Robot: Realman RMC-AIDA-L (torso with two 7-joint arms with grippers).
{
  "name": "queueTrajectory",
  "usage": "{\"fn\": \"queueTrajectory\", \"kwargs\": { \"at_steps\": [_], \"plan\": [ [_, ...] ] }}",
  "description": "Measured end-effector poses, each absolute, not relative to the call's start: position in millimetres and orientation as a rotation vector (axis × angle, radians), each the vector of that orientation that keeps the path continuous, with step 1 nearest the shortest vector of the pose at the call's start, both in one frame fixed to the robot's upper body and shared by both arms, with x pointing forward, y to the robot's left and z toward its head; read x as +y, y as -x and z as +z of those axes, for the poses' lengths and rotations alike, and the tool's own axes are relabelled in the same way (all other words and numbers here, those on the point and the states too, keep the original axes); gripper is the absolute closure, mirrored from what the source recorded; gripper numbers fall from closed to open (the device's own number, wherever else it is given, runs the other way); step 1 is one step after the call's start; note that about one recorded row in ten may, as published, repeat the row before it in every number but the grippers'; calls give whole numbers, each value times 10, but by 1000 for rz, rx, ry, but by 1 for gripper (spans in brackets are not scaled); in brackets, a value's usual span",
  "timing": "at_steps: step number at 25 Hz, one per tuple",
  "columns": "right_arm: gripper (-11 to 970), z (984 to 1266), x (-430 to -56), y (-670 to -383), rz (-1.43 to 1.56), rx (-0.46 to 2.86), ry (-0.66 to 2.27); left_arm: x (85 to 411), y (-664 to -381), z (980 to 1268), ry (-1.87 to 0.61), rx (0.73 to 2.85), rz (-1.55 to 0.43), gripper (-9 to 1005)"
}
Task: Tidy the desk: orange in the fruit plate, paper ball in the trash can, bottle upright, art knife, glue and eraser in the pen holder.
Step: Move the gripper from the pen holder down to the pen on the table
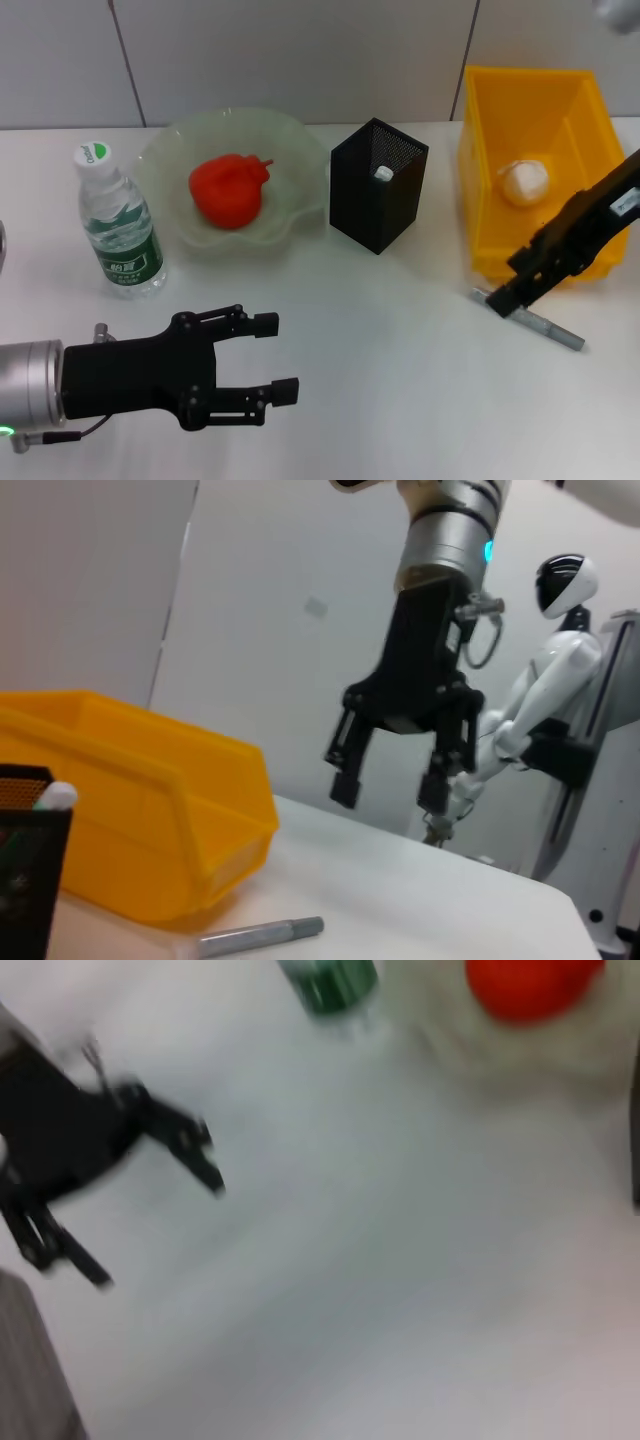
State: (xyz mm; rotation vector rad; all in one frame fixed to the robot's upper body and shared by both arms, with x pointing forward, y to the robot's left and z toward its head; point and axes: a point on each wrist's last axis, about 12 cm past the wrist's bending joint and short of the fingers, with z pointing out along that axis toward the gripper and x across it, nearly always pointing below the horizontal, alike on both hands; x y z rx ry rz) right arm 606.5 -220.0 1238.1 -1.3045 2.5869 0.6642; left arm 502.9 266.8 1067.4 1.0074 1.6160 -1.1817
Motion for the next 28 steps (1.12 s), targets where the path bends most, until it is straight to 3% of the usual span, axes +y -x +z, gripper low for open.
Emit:
{"fn": "queueTrajectory", "kwargs": {
  "at_steps": [5,11,28],
  "plan": [
    [176,12303,-1986,-6068,368,2703,1286,2674,-5058,10659,-1001,1634,-1153,149],
    [178,12240,-1855,-5994,214,2734,1258,2685,-5093,10655,-998,1647,-1121,149],
    [182,11872,-1924,-6017,105,2726,1261,2714,-5131,10629,-992,1669,-1066,149]
  ]
}}
